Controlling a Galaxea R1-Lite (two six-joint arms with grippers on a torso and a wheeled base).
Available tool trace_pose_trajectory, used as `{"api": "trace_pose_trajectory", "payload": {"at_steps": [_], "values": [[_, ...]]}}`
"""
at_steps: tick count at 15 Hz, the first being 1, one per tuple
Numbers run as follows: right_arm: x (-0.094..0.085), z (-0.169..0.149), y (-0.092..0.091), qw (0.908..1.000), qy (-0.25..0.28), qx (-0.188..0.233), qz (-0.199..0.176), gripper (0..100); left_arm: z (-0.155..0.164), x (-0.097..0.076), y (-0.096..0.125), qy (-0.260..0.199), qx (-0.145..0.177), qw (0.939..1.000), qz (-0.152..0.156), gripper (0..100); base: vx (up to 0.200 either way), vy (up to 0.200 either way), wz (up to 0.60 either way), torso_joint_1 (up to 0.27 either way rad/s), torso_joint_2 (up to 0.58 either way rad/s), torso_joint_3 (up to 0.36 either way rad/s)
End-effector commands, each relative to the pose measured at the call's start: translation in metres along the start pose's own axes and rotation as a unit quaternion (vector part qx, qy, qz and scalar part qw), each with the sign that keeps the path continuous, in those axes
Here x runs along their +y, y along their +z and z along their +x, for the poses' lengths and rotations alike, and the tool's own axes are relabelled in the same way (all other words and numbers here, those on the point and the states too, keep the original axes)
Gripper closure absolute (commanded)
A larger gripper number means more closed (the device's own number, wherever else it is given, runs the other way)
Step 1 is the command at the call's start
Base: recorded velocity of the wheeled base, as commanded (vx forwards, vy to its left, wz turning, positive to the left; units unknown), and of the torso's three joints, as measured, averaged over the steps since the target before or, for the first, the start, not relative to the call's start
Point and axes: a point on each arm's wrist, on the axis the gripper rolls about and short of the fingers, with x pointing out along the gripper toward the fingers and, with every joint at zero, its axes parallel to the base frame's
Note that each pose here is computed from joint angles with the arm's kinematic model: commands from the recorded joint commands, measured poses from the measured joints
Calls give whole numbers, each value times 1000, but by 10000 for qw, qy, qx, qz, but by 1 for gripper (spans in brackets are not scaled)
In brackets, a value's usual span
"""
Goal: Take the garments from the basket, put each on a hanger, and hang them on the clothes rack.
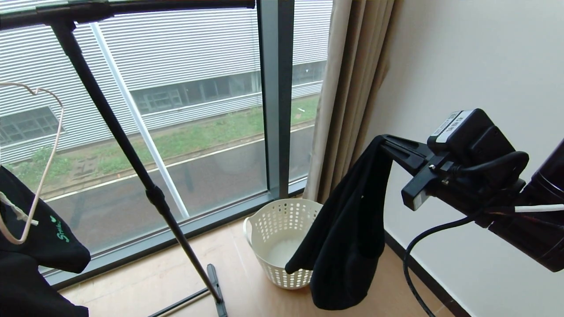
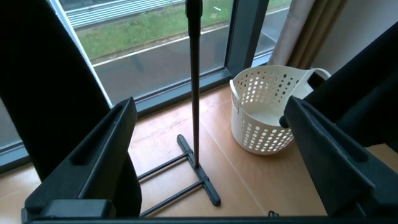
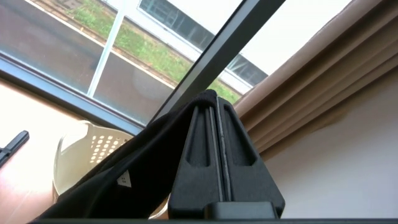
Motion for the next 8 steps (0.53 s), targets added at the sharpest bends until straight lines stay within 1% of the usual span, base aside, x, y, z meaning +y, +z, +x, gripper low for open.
{"api": "trace_pose_trajectory", "payload": {"at_steps": [1, 3, 4, 6, 8], "values": [[-2, 1, -3, 10000, -35, 42, -8, 100, 0, 0, 0, 6, 5, 10000, 3, 0, 0, 0, 0, 7, -2, 203], [-5, 2, -5, 10000, 56, -17, -15, 100, 0, 0, 0, 60, 7, 10000, 3, 0, 0, 0, 0, 2, 5, 200], [-6, 1, -6, 10000, 48, -1, -17, 100, 0, 0, 0, 52, -1, 10000, 3, 0, 0, 0, 0, 76, -178, 32], [-6, 2, -5, 10000, 36, -31, -17, 100, 0, 0, 0, 44, -1, 10000, 11, 0, 0, 0, 0, 156, -388, -154], [-6, 2, -6, 10000, 40, -24, -17, 100, 0, 0, 0, 44, -1, 10000, 11, 0, 0, 0, 0, 205, -488, -261]]}}
